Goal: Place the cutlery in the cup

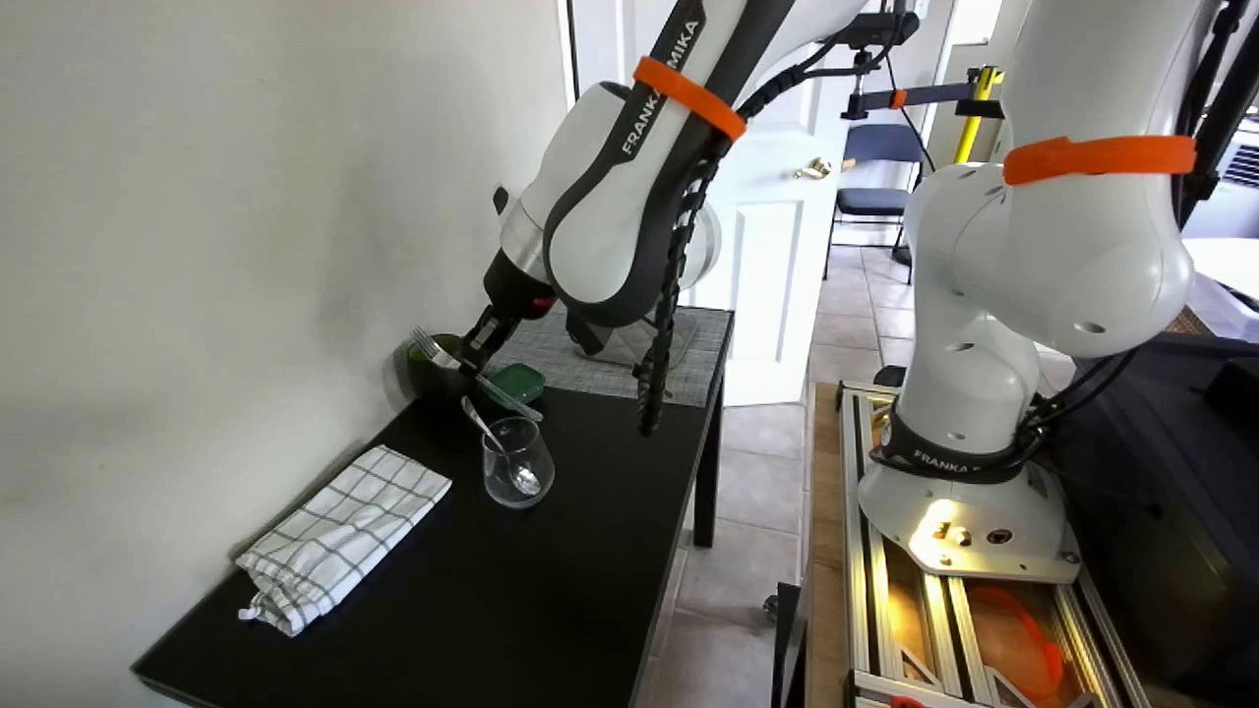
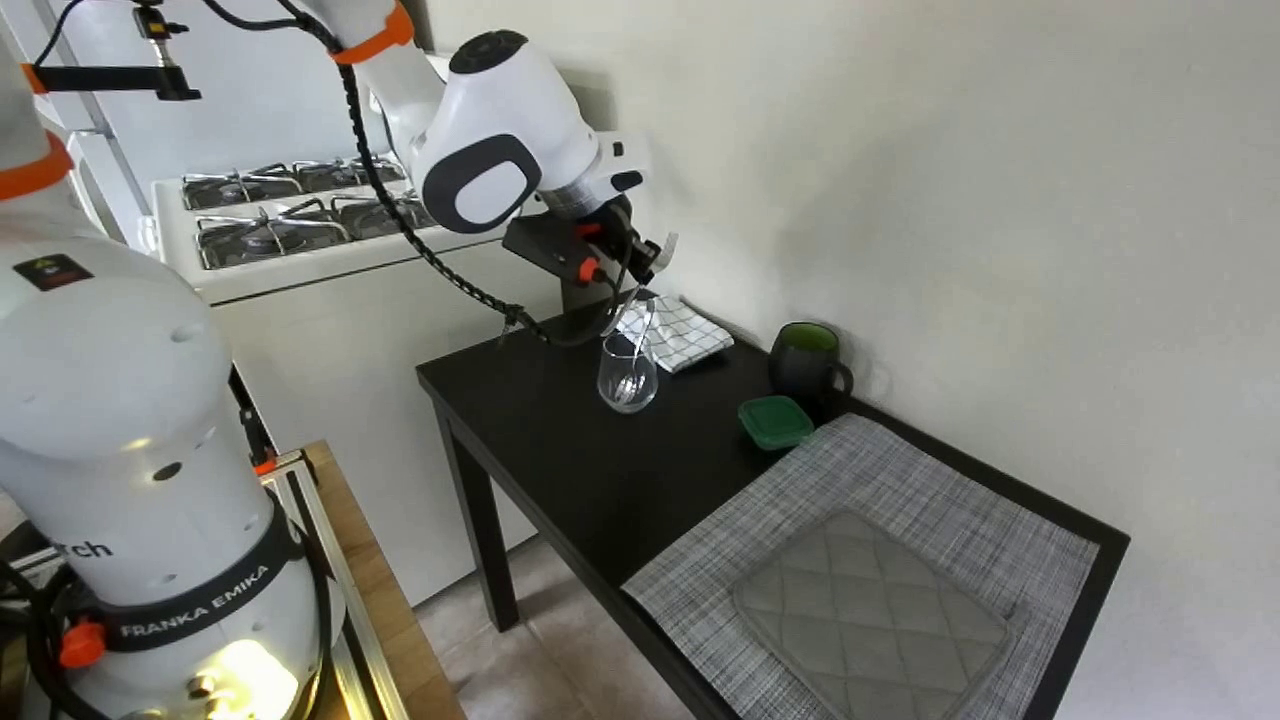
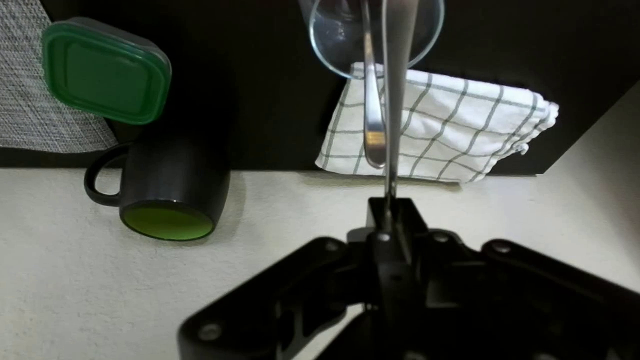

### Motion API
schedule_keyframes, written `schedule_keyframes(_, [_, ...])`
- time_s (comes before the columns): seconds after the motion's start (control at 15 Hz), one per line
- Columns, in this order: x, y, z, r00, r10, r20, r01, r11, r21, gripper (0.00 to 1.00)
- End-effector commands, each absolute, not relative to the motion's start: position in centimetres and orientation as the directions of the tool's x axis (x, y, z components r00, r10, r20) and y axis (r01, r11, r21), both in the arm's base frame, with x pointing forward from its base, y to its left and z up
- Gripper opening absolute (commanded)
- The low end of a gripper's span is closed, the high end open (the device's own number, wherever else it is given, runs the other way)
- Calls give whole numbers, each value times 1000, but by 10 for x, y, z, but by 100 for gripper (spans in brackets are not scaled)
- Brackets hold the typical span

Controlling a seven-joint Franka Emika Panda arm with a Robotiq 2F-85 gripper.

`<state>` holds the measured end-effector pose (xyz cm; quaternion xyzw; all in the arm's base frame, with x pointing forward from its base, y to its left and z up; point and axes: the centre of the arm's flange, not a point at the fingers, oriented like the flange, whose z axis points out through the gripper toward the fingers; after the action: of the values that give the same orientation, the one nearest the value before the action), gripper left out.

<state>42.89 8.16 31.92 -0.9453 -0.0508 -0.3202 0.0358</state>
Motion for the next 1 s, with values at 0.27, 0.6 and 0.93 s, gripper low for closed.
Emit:
schedule_keyframes(0.27, [444,86,279,774,81,627,133,-990,-36,2])
schedule_keyframes(0.6, [450,81,268,758,74,647,126,-991,-34,2])
schedule_keyframes(0.93, [455,80,260,753,67,655,123,-992,-40,2])
